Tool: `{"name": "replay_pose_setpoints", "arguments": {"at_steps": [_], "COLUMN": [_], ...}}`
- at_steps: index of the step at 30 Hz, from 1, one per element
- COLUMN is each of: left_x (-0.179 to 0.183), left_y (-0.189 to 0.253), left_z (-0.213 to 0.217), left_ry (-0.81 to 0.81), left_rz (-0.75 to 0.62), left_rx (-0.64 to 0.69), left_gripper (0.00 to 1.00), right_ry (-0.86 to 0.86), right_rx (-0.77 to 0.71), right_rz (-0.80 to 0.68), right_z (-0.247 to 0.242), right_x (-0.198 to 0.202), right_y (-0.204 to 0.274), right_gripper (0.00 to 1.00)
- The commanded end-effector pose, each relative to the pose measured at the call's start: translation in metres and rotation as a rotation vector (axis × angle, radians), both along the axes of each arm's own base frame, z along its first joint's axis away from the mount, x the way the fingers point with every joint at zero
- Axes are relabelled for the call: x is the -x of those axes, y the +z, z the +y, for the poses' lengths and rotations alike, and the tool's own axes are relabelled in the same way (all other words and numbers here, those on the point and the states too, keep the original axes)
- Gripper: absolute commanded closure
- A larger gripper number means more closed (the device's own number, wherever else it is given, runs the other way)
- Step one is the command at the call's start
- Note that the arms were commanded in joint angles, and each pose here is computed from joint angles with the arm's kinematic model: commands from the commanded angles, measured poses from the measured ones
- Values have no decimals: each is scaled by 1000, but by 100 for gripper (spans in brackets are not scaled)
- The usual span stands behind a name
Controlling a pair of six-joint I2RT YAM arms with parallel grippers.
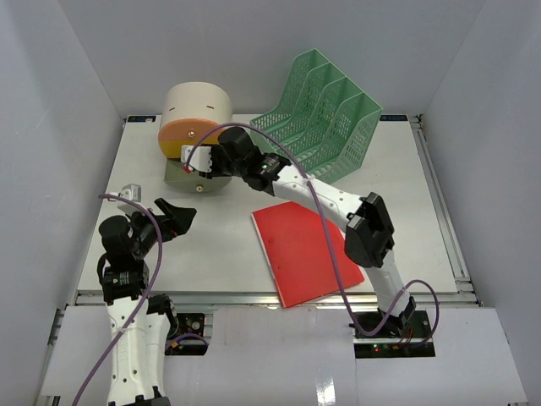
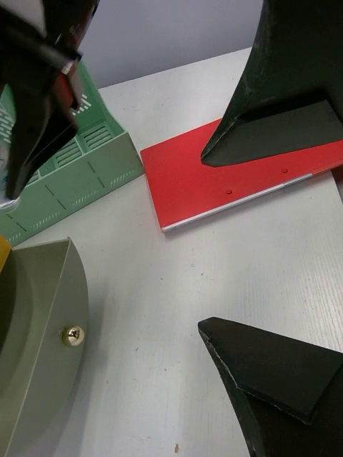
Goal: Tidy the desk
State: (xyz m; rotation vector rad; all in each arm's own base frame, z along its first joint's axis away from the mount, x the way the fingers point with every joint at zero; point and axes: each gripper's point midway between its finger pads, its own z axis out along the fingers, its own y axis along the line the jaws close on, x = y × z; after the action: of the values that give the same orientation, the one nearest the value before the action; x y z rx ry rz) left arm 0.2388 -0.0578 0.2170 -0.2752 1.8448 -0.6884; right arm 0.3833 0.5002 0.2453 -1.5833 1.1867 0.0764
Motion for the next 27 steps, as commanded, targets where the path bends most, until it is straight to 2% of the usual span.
{"name": "replay_pose_setpoints", "arguments": {"at_steps": [1, 4, 10, 14, 19, 25, 27], "left_x": [-1, -1, -2, -2, -2, -4, -5], "left_y": [12, 11, 10, 11, 8, 2, 0], "left_z": [9, 13, 15, 15, 15, 6, -2], "left_ry": [55, 80, 92, 92, 89, 28, -17], "left_rz": [-17, -10, -1, 1, 12, 26, 28], "left_rx": [-12, -17, -13, -13, -12, 7, 34], "left_gripper": [2, 2, 2, 2, 2, 2, 2], "right_ry": [-96, -112, -116, -122, -96, -51, -35], "right_rx": [80, 86, 101, 82, -8, -129, -103], "right_rz": [-51, -71, -55, -52, -40, 41, 100], "right_z": [7, 16, 19, 21, 22, 2, -14], "right_x": [-35, -45, -48, -47, -34, 0, 10], "right_y": [-27, -42, -69, -67, -16, 48, 35], "right_gripper": [85, 81, 66, 44, 19, 17, 17]}}
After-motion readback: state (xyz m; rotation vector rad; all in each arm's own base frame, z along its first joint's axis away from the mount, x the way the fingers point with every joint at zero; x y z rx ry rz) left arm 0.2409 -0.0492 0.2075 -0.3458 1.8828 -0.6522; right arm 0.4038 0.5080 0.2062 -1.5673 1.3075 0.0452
